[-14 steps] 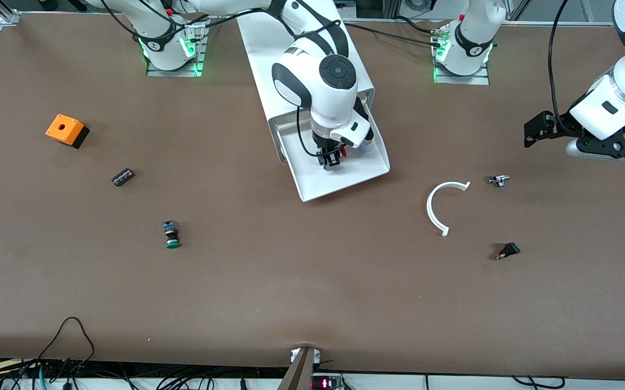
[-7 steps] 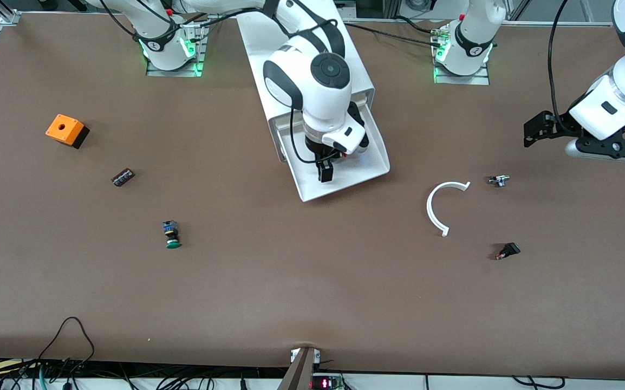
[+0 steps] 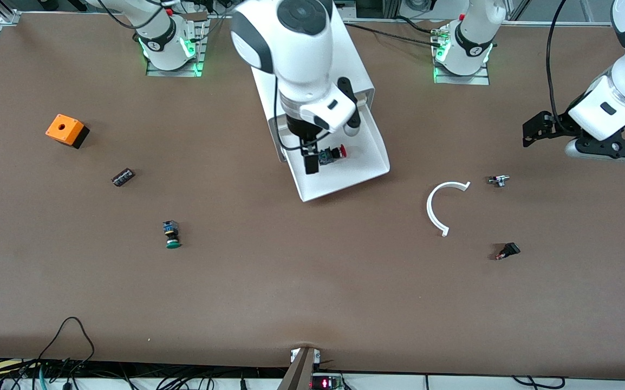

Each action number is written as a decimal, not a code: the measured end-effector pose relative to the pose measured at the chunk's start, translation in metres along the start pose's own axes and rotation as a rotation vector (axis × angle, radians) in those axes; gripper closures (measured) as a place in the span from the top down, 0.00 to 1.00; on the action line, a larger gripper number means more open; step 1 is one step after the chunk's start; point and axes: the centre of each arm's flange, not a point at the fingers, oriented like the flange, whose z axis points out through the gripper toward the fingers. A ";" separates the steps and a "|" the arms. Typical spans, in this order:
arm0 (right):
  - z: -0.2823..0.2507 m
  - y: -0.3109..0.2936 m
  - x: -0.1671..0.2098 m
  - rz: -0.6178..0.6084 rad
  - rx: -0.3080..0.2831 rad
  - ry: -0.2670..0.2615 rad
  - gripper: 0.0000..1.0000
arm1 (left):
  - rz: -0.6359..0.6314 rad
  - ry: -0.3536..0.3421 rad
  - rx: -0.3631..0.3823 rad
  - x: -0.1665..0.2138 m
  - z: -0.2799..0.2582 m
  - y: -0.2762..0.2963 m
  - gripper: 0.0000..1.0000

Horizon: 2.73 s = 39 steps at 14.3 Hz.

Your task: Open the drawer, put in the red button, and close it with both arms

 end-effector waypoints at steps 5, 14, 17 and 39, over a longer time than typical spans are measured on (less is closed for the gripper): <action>-0.036 0.007 -0.020 0.229 -0.033 0.029 1.00 | -0.008 -0.020 -0.001 -0.002 -0.001 -0.001 1.00; -0.036 0.065 -0.141 0.950 -0.038 0.004 1.00 | -0.017 -0.034 -0.001 0.012 -0.007 -0.005 1.00; -0.024 0.067 -0.172 1.213 -0.011 -0.039 1.00 | -0.021 -0.076 -0.002 0.018 0.007 -0.006 1.00; -0.105 0.004 -0.528 1.413 0.120 -0.081 1.00 | -0.031 -0.131 -0.004 0.012 0.006 -0.011 1.00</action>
